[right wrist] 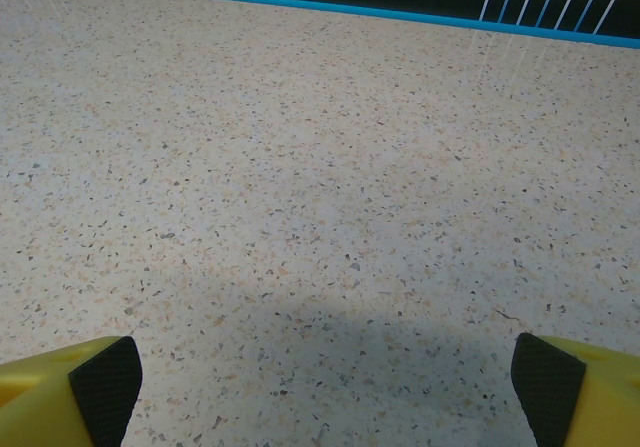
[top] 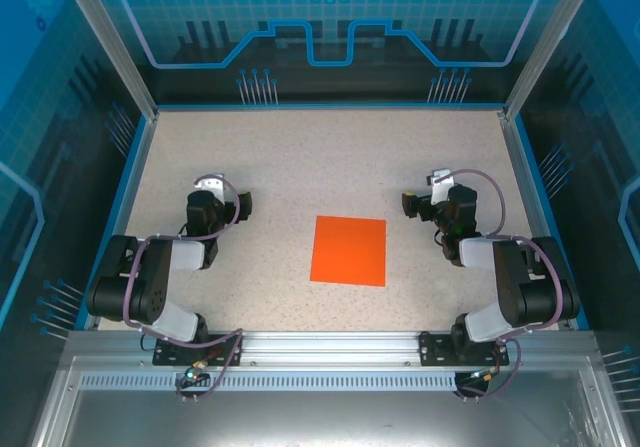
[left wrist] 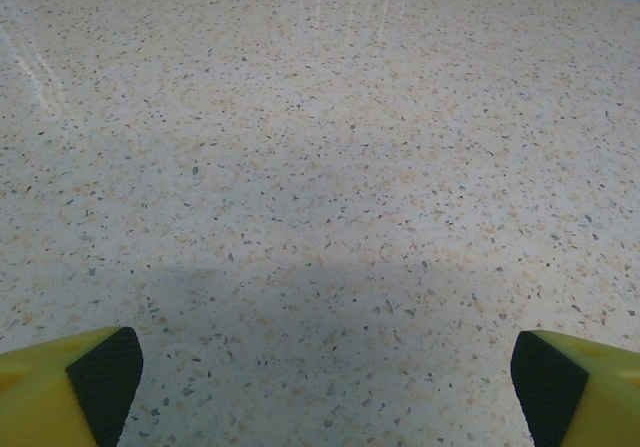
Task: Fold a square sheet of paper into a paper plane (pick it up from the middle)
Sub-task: Move the square sheet of paper to the center of the table.
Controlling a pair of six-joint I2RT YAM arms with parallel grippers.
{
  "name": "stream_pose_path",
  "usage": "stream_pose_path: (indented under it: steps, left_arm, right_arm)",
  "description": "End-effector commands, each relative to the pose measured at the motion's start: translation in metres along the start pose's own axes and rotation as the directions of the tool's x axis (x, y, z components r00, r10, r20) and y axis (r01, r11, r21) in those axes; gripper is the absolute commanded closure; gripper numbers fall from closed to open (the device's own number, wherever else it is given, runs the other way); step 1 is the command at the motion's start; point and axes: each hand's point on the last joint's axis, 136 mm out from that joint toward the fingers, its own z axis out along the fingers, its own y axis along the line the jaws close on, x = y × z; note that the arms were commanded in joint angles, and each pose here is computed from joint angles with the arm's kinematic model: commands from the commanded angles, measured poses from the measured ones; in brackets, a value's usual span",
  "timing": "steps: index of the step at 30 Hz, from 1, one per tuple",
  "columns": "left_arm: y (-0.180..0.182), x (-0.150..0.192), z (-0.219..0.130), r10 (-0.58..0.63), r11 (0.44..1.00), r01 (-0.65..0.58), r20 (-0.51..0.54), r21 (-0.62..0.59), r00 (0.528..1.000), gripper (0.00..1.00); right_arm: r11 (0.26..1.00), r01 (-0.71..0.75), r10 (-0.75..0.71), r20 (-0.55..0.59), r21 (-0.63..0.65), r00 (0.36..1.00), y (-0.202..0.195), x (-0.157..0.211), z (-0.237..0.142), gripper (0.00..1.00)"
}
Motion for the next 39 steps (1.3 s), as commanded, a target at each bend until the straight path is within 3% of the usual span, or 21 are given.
stream_pose_path:
  steps: [1,8,12,16,20,26,31,39]
  left_arm:
    - [-0.002,-0.016,0.003,0.008,1.000,-0.009,0.043,0.022,0.999,0.01]
    - [-0.002,-0.029,-0.009,0.005,1.000,-0.005,0.042,0.017,0.999,0.01]
    - [0.008,-0.053,-0.029,-0.070,0.996,0.071,0.032,-0.052,0.997,0.01]
    - [0.008,-0.078,-0.052,-0.226,0.971,0.225,-0.008,-0.076,0.974,0.01]
    - [-0.011,-0.089,-0.071,-0.329,0.944,0.328,-0.154,-0.037,0.932,0.01]
    - [-0.030,-0.090,-0.090,-0.401,0.908,0.419,-0.260,0.013,0.878,0.01]
    - [-0.047,-0.084,-0.102,-0.372,0.902,0.421,-0.331,0.092,0.868,0.01]
    - [-0.059,-0.076,-0.099,-0.339,0.896,0.420,-0.392,0.141,0.855,0.01]
  right_arm:
    - [1.000,0.006,-0.006,0.013,0.002,1.000,-0.005,-0.007,0.003,0.01]
    - [0.998,0.010,-0.011,0.014,0.067,1.000,-0.011,-0.031,-0.013,0.01]
    - [0.992,-0.018,0.020,-0.008,0.124,1.000,-0.004,-0.061,-0.036,0.01]
    - [0.984,-0.152,0.161,-0.098,0.094,0.982,0.019,-0.074,-0.054,0.01]
    - [0.979,-0.196,0.185,-0.173,-0.048,0.967,0.071,-0.077,-0.060,0.01]
    - [0.953,-0.272,0.200,-0.397,-0.134,0.896,0.140,-0.061,-0.057,0.01]
    - [0.912,-0.395,0.252,-0.609,-0.110,0.752,0.181,-0.016,-0.047,0.01]
    - [0.907,-0.412,0.224,-0.731,-0.085,0.645,0.213,0.030,-0.038,0.01]
